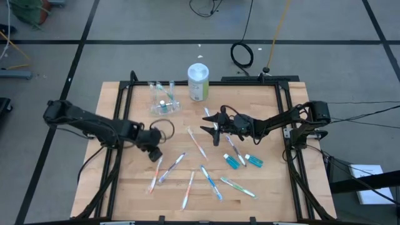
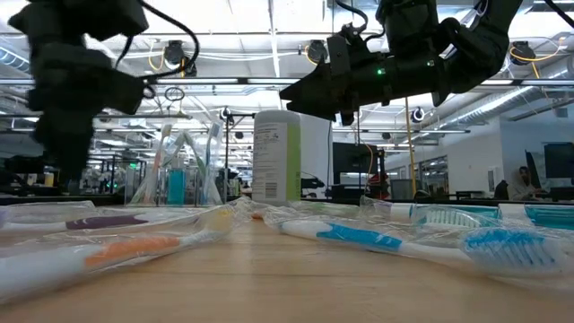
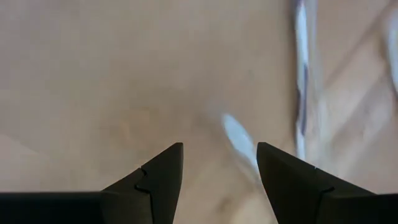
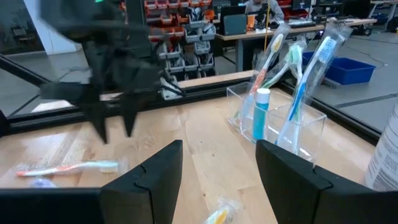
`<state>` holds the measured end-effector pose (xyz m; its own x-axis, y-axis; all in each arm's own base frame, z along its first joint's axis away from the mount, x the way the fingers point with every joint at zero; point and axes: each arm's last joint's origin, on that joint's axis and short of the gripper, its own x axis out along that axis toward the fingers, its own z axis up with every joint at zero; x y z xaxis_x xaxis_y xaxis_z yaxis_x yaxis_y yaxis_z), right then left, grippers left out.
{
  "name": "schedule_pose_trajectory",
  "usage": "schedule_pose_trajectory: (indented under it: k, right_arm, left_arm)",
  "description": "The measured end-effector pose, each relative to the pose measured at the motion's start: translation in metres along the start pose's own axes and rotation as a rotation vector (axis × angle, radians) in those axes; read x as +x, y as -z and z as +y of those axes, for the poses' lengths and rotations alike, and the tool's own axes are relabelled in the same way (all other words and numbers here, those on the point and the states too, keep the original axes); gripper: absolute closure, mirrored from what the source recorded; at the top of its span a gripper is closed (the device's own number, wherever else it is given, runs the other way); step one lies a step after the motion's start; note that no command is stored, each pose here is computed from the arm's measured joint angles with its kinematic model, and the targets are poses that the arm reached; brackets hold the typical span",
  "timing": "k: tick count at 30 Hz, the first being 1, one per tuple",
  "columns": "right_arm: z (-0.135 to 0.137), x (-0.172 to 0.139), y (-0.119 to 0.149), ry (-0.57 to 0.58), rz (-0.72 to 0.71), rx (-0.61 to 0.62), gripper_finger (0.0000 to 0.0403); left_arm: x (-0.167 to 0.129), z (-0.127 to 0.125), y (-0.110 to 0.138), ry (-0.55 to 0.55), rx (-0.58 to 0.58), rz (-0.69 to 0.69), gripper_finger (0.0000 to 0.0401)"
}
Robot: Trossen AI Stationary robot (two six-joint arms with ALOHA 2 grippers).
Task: Pick & Place toothbrushing station
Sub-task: Put the left orange toothbrush into the transparent organizer
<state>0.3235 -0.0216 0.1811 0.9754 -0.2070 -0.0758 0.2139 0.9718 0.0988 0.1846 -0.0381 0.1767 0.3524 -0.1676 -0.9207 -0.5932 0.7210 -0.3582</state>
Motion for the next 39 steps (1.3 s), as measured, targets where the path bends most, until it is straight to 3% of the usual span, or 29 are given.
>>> schedule_pose_trajectory:
  k: [5,13,22,26,34,36,39]
  right_arm:
    - [0.000,0.000,0.000,0.000,0.003,0.000,0.0204]
    - [-0.001,0.000,0.000,0.002,-0.004,0.001,0.0204]
    - [-0.011,0.001,-0.002,0.034,-0.007,0.000,0.0204]
    - [-0.012,0.002,-0.002,0.038,-0.007,0.003,0.0204]
    - [-0.012,0.002,-0.002,0.037,-0.007,0.003,0.0204]
    - [-0.012,0.002,-0.002,0.037,-0.007,0.003,0.0204]
    - [-0.012,0.002,-0.002,0.037,-0.007,0.003,0.0204]
  left_arm:
    - [0.018,-0.013,0.019,0.003,-0.017,0.068,0.0190]
    - [0.042,-0.035,0.038,0.003,0.000,0.036,0.0190]
    - [0.056,-0.038,0.047,-0.044,0.030,0.048,0.0195]
    - [0.056,-0.037,0.046,-0.049,0.097,0.040,0.0237]
    - [0.054,-0.039,0.039,-0.075,0.241,-0.007,0.0375]
    - [0.050,-0.043,0.032,-0.088,0.272,-0.086,0.0388]
    - [0.038,-0.052,0.017,-0.118,0.297,-0.258,0.0373]
